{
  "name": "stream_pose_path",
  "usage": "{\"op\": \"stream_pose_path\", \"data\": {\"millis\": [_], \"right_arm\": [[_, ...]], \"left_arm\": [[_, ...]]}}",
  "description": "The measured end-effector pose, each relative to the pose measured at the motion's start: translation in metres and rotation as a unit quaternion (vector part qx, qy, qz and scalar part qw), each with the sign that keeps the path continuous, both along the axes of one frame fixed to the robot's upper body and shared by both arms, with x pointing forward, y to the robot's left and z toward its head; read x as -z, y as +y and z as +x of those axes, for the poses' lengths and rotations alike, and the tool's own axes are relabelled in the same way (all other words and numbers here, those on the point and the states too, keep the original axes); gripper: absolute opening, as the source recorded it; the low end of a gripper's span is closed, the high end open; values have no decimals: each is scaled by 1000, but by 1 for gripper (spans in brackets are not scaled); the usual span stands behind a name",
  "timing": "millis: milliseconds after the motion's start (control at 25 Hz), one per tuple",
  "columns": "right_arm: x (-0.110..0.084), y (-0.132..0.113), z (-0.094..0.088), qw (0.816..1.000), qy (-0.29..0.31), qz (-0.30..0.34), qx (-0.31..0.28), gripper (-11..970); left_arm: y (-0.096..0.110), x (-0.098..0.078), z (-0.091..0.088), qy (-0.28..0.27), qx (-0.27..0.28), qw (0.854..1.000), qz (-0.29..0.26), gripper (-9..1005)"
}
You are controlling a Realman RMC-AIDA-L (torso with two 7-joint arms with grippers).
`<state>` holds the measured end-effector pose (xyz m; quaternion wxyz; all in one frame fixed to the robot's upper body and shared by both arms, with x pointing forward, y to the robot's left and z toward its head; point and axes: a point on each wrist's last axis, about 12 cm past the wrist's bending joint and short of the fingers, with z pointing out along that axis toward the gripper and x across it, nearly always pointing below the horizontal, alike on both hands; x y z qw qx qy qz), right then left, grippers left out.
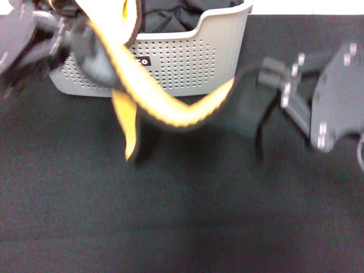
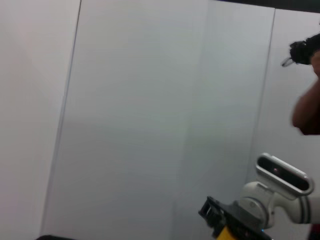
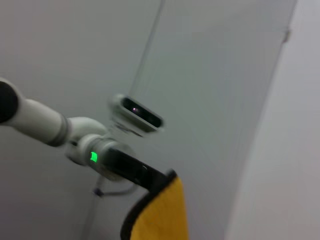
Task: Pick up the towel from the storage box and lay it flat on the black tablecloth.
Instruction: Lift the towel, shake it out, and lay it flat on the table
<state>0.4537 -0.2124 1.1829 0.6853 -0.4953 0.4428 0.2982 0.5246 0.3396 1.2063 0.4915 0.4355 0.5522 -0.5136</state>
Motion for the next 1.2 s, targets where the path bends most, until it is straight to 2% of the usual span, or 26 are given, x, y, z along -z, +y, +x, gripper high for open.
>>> {"op": "stream_pose_path", "data": {"millis": [40, 80, 120, 240, 320, 360, 400, 440, 480, 600, 680, 760, 840, 1000, 1200], "right_arm": [[-2, 1, -10, 1000, -3, 2, -8, 98], [-2, 1, -10, 1000, -3, 2, -8, 98], [-9, 1, -20, 1000, -10, 7, -23, 98], [-21, -4, -37, 999, -2, 20, -46, 100], [-20, -8, -36, 999, 17, 23, -39, 101], [-14, -10, -31, 999, 33, 24, -29, 101], [3, -12, -19, 997, 68, 23, -11, 101], [3, -12, -19, 997, 68, 23, -11, 102], [14, -12, -11, 996, 90, 23, -5, 102], [56, -1, 15, 985, 174, 14, -12, 103], [84, 10, 31, 974, 225, 0, -13, 104], [100, 15, 41, 969, 246, -11, -8, 105], [110, 13, 47, 969, 247, -13, 12, 106], [116, 2, 54, 973, 223, -2, 68, 108], [119, -6, 59, 971, 216, 14, 100, 110]], "left_arm": [[9, 4, -14, 6, 3, 1000, -1, 15], [16, 5, -25, 8, 4, 1000, -5, 15], [29, 3, -43, 5, 1, 1000, -15, 15], [40, -2, -64, 7, 5, 1000, -11, 14], [41, -3, -73, 15, 8, 1000, 0, 14], [40, 0, -72, 22, 7, 1000, 8, 14], [38, 4, -69, 30, 5, 999, 17, 14], [34, 9, -62, 38, 2, 999, 21, 14], [30, 16, -54, 53, -3, 998, 31, 14], [19, 42, -29, 102, -26, 992, 66, 14], [14, 57, -14, 130, -50, 984, 107, 14], [7, 67, -1, 147, -65, 975, 154, 14], [0, 72, 9, 158, -72, 967, 189, 14], [-4, 72, 25, 170, -97, 954, 227, 15], [-3, 73, 36, 172, -126, 942, 261, 15]]}}
